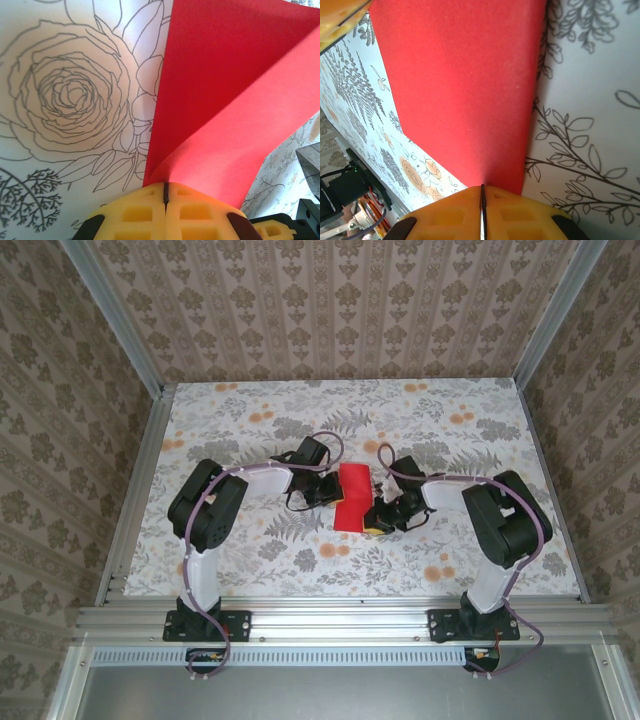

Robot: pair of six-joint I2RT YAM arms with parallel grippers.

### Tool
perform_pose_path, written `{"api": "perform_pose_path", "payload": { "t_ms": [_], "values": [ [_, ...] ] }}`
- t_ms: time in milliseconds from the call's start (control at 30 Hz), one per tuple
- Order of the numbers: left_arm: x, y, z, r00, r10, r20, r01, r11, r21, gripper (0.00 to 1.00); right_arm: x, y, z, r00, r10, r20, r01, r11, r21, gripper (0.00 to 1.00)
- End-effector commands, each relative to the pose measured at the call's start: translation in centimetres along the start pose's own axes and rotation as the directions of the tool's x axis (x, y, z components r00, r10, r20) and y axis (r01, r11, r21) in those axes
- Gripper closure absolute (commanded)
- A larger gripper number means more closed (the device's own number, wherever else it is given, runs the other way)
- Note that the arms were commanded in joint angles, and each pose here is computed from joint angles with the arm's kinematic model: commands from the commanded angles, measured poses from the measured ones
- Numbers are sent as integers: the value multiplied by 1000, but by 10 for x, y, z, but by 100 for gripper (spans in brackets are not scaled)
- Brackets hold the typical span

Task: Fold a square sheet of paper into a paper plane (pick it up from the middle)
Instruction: First fold in half a square sheet of paper at the center of the table.

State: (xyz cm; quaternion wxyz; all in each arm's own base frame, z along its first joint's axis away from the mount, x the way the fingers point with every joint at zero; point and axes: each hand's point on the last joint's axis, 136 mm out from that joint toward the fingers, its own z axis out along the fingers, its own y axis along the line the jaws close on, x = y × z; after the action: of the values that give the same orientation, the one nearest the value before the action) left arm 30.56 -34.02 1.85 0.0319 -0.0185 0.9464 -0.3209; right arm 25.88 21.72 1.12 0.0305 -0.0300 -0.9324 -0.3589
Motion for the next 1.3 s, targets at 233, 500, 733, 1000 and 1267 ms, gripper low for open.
{"api": "perform_pose_path", "payload": {
  "t_ms": [233,500,733,1000,1267],
  "values": [
    [34,66,21,993,-79,-92,56,972,-228,99,-71,44,-36,975,-65,213,67,998,-2,86],
    [32,62,19,993,-69,-95,46,973,-225,99,-122,38,-21,974,-30,225,32,999,-2,85],
    [33,62,21,993,-65,-103,41,974,-222,99,-143,23,-16,974,-6,226,7,1000,-7,84],
    [38,66,22,991,-71,-116,43,973,-228,99,-156,12,-9,972,36,231,-33,999,-17,84],
    [37,66,22,991,-69,-116,41,973,-228,99,-168,20,-18,961,19,277,-15,1000,-17,83]
  ]
}}
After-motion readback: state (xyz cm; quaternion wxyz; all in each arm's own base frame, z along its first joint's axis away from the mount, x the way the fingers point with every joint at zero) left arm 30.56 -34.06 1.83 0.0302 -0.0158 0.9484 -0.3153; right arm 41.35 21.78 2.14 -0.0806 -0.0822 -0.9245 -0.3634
